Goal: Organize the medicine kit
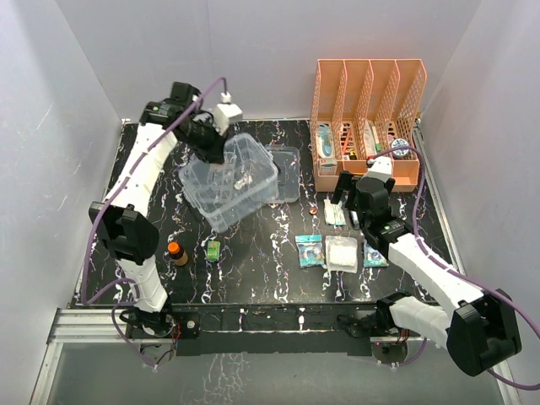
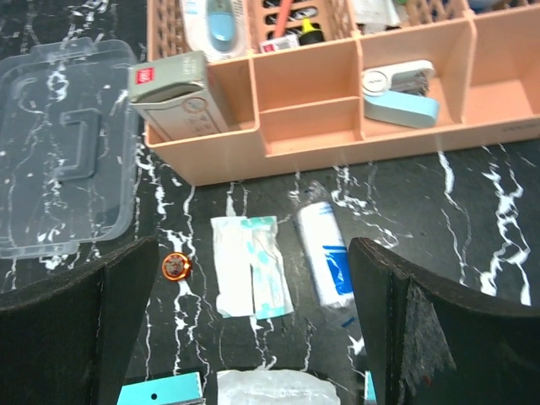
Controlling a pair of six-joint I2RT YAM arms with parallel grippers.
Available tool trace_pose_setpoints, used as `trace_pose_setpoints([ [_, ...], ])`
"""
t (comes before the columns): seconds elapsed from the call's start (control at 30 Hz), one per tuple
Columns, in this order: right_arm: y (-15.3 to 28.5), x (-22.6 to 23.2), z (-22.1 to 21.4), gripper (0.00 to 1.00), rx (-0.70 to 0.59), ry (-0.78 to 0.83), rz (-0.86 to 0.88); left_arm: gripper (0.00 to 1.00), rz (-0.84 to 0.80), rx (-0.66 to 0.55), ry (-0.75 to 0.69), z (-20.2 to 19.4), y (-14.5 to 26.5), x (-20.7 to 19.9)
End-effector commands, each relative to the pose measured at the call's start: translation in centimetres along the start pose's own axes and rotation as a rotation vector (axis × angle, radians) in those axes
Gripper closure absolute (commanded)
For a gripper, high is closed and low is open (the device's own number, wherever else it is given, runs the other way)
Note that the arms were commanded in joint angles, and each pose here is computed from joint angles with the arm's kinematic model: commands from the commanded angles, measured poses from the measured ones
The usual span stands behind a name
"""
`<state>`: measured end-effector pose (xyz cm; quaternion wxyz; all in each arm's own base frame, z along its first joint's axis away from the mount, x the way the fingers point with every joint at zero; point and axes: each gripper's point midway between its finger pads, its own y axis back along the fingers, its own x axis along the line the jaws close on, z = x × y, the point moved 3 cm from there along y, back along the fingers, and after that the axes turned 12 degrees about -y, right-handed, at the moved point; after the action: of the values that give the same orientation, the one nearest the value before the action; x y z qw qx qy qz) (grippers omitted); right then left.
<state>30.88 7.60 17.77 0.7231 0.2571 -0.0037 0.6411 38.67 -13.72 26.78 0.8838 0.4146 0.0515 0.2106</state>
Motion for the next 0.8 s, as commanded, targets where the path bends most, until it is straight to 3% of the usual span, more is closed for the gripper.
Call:
trace_pose_setpoints([
  [0.0,1.1,-0.8,2.9,0.05,-0.095,-0.056,-0.091,1.0,-0.106,0.023,-0.078,0.2,-0.5,-5.6],
  [0.27,2.4,-1.6,3.2,0.05,-0.104,-0.065,-0.118,1.0,-0.202,0.102,-0.188,-1.8,-4.9,-11.8],
  [0.77,3.8,-2.7,3.1,0.05,-0.109,-0.066,-0.135,1.0,-0.311,0.103,-0.357,-2.3,-10.3,-14.1],
])
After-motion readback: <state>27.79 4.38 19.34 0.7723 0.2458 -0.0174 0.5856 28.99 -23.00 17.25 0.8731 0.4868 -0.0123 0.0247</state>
